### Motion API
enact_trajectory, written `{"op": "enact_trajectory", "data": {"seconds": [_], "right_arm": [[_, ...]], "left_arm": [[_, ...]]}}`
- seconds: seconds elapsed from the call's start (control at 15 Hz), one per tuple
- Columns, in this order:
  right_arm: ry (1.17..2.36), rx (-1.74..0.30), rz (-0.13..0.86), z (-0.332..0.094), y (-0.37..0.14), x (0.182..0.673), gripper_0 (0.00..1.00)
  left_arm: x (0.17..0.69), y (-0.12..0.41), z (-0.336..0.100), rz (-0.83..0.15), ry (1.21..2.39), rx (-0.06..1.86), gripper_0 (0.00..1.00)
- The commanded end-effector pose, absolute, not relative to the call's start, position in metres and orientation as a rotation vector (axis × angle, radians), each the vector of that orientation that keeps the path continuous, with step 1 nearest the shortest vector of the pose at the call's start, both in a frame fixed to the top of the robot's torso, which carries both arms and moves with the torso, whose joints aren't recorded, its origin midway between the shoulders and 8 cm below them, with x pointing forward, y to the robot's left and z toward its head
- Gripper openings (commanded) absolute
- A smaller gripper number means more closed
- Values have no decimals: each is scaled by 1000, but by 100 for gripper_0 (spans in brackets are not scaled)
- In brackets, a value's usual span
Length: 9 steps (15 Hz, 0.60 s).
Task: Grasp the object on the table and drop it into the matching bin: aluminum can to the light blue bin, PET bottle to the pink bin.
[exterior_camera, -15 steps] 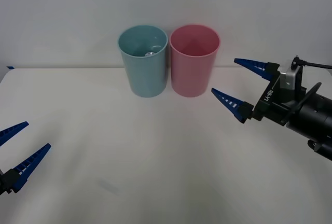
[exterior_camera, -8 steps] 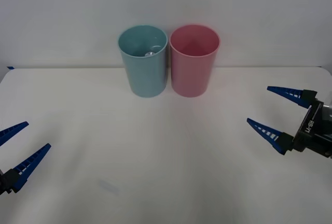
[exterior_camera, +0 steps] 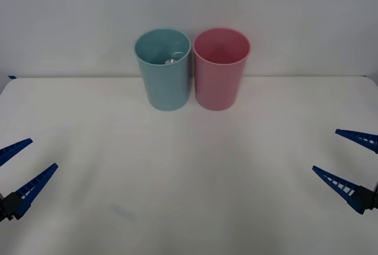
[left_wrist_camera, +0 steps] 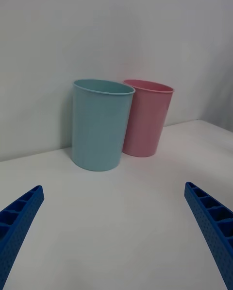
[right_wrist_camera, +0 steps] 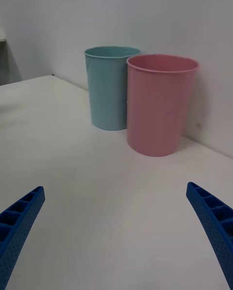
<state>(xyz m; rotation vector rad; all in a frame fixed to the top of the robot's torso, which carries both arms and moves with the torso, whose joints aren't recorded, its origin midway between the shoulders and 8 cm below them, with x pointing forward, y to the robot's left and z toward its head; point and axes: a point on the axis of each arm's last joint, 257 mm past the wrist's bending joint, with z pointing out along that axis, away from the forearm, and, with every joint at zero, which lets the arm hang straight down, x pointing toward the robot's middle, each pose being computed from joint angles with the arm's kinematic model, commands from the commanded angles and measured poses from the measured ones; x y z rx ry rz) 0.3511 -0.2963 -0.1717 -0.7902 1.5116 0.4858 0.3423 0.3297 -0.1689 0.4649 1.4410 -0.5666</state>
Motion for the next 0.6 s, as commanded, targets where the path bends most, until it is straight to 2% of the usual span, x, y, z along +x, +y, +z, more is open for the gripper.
{"op": "enact_trajectory", "data": {"seconds": [0.07, 0.6], "right_arm": [[1530, -750, 485, -178, -305, 341, 100], [1548, -718, 491, -185, -310, 332, 100]], "left_arm": [[342, 330, -169, -567, 1441, 465, 100], [342, 330, -169, -567, 1441, 465, 100]]}}
